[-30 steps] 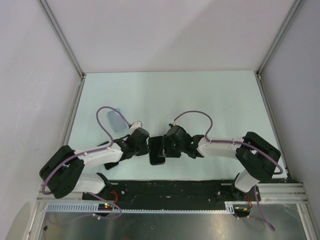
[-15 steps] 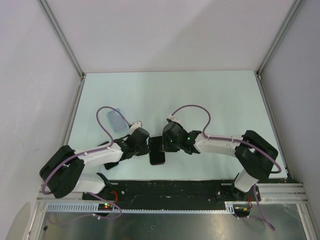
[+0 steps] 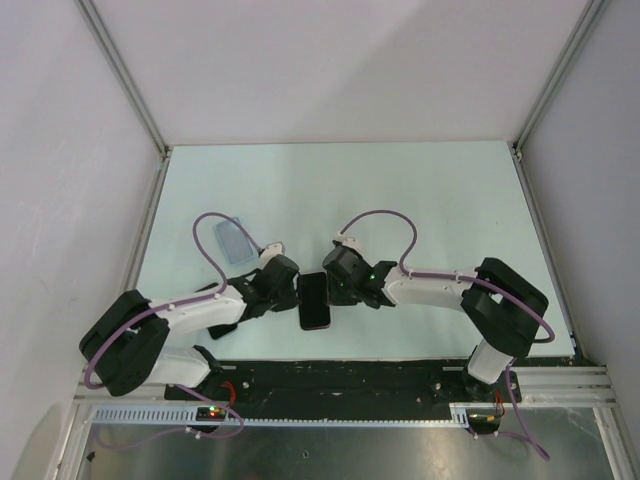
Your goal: Put the phone into the phone case
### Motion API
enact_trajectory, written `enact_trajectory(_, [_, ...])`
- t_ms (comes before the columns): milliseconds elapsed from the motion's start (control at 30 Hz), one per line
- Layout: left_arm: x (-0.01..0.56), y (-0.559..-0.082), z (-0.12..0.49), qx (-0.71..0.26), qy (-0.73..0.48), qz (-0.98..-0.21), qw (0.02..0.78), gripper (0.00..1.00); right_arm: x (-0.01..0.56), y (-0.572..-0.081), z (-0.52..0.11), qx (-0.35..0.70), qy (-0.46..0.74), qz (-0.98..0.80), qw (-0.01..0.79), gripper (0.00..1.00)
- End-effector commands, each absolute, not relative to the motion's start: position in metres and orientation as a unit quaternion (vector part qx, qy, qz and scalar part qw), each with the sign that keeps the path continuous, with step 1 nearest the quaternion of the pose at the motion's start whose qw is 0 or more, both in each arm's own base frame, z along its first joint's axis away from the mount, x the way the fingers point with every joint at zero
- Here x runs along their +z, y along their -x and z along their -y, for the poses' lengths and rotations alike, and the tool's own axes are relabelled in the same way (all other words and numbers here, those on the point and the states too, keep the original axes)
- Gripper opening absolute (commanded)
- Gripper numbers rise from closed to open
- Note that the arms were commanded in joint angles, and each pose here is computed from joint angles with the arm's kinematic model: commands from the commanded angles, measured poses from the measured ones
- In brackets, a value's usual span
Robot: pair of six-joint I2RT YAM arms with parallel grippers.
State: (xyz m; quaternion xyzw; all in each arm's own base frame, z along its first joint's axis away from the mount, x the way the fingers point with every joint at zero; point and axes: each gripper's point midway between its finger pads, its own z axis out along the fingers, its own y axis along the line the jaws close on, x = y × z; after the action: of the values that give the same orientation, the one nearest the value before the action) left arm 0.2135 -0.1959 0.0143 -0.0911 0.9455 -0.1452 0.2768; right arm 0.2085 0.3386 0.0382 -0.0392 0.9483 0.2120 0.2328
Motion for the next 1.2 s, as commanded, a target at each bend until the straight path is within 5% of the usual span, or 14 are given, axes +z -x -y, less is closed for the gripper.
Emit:
enact_trajectory(0, [0.016,-0.216,0.202,-0.148,0.081,-0.947,0.273,0.07,0.05,-0.219,-0.35,0.216,0.048,-0.94,0.258,0.32])
enact_trajectory(900, [0.015,-0.216,0.206,-0.153,0.08,-0.948,0.269,0.06,0.031,-0.202,-0.37,0.207,0.078,-0.948,0.229,0.18])
enact_trajectory(1167, [0.018,-0.212,0.202,-0.158,0.081,-0.945,0.275,0.09,0.059,-0.212,-0.356,0.199,0.075,-0.941,0.263,0.32])
